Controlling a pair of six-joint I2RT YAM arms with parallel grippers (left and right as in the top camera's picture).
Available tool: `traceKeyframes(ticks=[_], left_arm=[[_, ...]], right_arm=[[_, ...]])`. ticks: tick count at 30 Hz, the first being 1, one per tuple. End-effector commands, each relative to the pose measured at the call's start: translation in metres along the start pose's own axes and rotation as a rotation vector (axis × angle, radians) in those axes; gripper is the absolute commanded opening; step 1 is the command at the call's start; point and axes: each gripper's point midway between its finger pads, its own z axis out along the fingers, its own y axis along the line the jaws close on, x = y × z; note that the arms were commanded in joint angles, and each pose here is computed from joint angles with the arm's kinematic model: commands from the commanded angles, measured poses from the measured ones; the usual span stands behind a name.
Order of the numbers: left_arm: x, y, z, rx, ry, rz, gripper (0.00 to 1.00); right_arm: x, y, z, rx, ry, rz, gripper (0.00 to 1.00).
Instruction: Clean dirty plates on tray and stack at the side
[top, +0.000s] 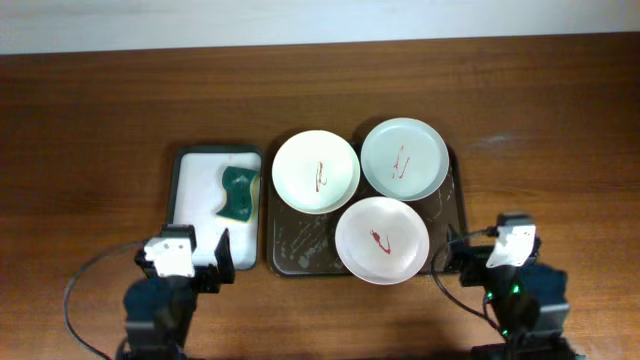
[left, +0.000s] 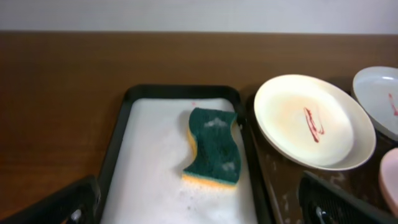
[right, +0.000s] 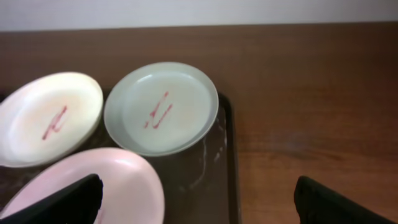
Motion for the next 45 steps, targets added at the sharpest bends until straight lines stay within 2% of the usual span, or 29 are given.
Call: traceKeyframes(ticks=[1,5,10,16,26,31,41,42,45], left_arm=[[-0.027,0.001,0.001,-0.016,0.076,-0.017,0.99],[-0.040,0.001,0.010,-0.026,0.258,-0.021,0.99],[-0.040,0.001,0.016,-0.038,0.468,-0.024,0.99],[-0.027,-0.007,0.033,0.006,0.573,-0.040,0.99],[-0.028,-0.005,0.105,0.012,0.515,-0.038,1.00],[-0.014,-0.010,0.138,0.024,0.527,-0.028,0.92],[0.067,-0.025,0.173,0.050,0.734,-0.002,0.84],[0.072,-0.026,0.175,0.052,0.744,0.001,0.79],[0.083,-0.034,0.177,0.068,0.769,0.016,0.72]], right_arm=[[-0.024,0.006,-0.006,-0.022,0.085,0.012,0.99],[-0.026,0.008,-0.003,-0.019,0.299,0.018,0.99],[-0.034,0.018,0.002,-0.060,0.481,0.035,0.99],[-0.033,0.044,0.012,-0.205,0.605,0.087,0.99],[-0.023,0.048,0.028,-0.225,0.663,0.104,0.99],[-0.023,0.048,0.028,-0.225,0.660,0.103,0.99],[-0.025,0.048,0.029,-0.226,0.652,0.102,0.99],[-0.025,0.048,0.029,-0.226,0.652,0.102,0.99],[-0.025,0.048,0.029,-0.226,0.651,0.102,0.99]])
